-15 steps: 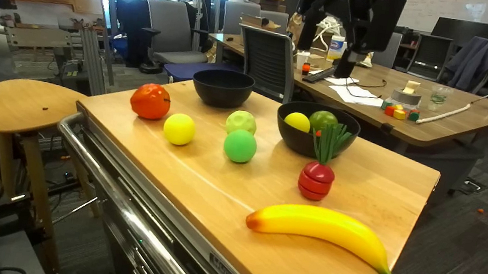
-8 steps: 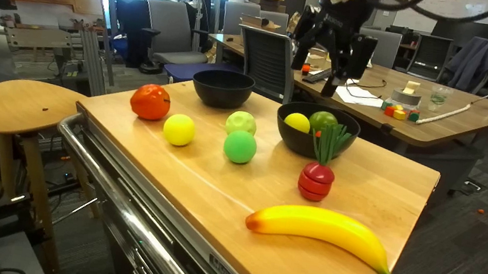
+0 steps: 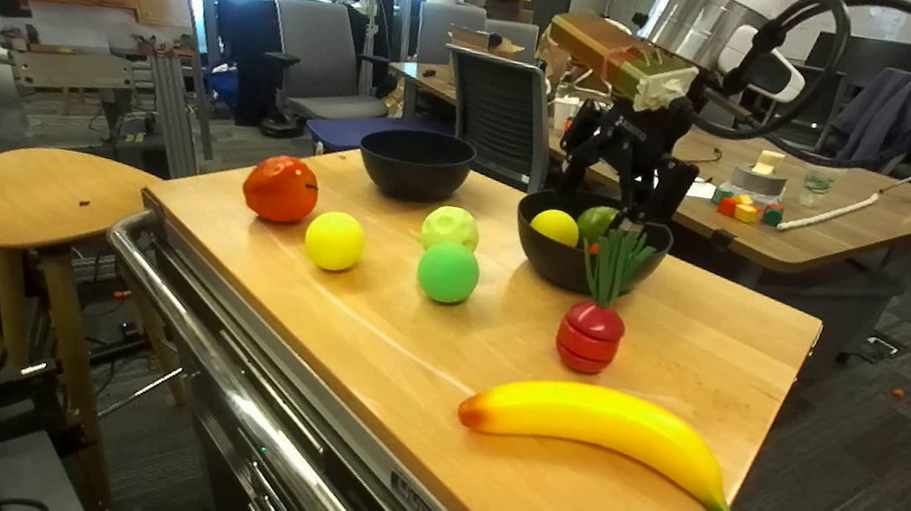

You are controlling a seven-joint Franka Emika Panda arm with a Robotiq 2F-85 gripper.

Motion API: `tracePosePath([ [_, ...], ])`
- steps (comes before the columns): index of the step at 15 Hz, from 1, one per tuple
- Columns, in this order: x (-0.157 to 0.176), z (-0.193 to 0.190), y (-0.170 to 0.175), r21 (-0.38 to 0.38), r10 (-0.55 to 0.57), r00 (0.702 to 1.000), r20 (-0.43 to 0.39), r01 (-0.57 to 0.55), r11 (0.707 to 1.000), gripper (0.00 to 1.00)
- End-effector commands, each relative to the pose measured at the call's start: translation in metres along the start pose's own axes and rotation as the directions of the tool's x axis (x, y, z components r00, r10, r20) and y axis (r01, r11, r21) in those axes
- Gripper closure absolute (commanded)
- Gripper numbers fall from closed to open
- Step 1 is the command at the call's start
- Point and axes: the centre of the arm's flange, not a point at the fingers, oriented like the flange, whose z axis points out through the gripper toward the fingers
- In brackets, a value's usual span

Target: Remove all the fruit toys from the bowls starting with the one on the left

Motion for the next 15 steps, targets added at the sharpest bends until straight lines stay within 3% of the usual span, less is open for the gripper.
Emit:
tracePosePath([
  [1,0.021,-0.010,-0.012,0.078,0.021,0.998,0.052,-0.025,0.997,0.12],
  [2,0.022,-0.009,-0.014,0.097,0.027,0.998,0.061,-0.033,0.995,0.19],
  [5,0.025,-0.008,-0.019,0.143,0.045,0.996,0.075,-0.056,0.988,0.23],
  [7,0.028,-0.005,-0.021,0.160,0.058,0.995,0.076,-0.070,0.985,0.24],
  [12,0.036,0.008,-0.021,0.161,0.103,0.991,0.084,-0.115,0.980,0.15],
  [15,0.042,0.019,-0.017,0.153,0.125,0.988,0.089,-0.137,0.979,0.19],
])
